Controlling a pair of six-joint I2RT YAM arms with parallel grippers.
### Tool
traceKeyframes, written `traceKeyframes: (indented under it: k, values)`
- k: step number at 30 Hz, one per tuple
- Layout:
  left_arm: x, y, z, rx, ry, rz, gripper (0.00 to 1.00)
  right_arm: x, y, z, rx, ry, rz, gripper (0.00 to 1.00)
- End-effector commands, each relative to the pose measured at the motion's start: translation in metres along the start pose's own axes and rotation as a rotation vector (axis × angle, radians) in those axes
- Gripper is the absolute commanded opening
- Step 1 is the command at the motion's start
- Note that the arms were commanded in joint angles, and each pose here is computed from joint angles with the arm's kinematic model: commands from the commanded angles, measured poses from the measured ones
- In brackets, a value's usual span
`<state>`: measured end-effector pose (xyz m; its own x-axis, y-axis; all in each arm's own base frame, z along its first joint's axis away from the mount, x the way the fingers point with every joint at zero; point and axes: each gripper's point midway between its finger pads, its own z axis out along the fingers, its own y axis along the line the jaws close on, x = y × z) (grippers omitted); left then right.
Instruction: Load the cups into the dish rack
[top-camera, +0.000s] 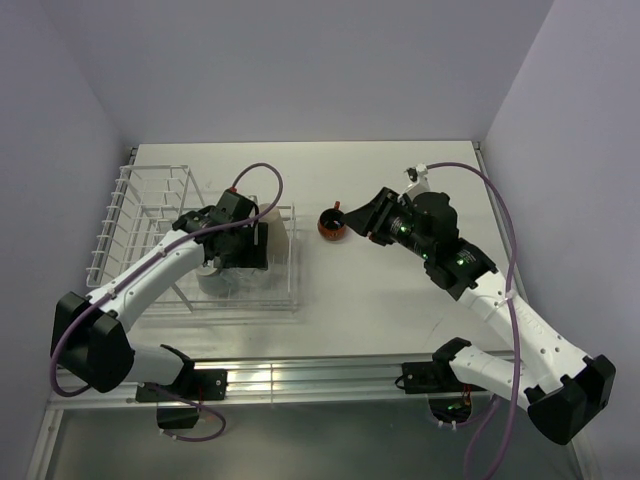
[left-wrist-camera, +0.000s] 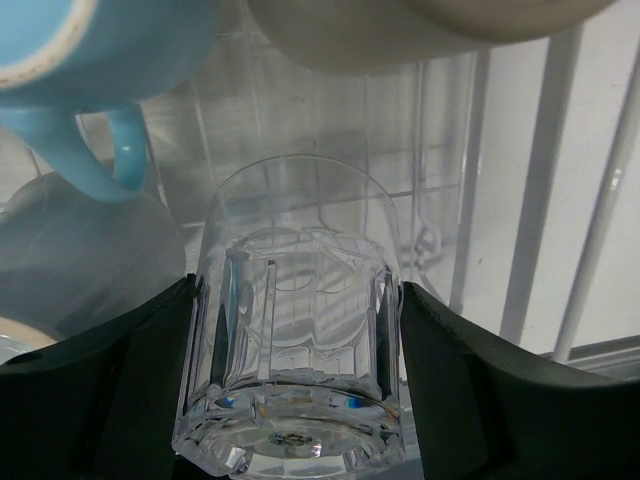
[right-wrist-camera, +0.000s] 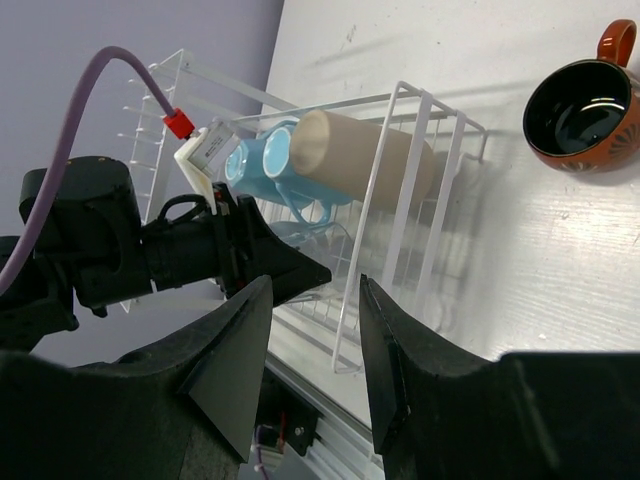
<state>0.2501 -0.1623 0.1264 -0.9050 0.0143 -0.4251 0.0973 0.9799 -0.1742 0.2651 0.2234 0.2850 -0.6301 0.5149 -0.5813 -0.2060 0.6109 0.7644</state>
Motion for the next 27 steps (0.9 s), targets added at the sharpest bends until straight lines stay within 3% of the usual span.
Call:
traceKeyframes:
  k: [1, 13, 19, 27]
  values:
    - [-0.009, 0.008, 0.001, -0.033, -0.038, -0.021, 0.0, -0.011, 0.01, 0.001, -0.027, -0.028, -0.02, 0.48]
    - [-0.003, 0.04, 0.004, -0.113, -0.028, -0.065, 0.02, -0.003, 0.004, 0.009, -0.028, -0.004, -0.007, 0.48]
    - [-0.003, 0.036, 0.003, -0.089, -0.026, -0.061, 0.08, 0.001, 0.001, 0.013, -0.023, 0.01, -0.004, 0.48]
    - [-0.003, 0.035, 0.004, -0.083, -0.02, -0.056, 0.48, 0.002, -0.001, 0.016, -0.02, 0.014, -0.002, 0.47]
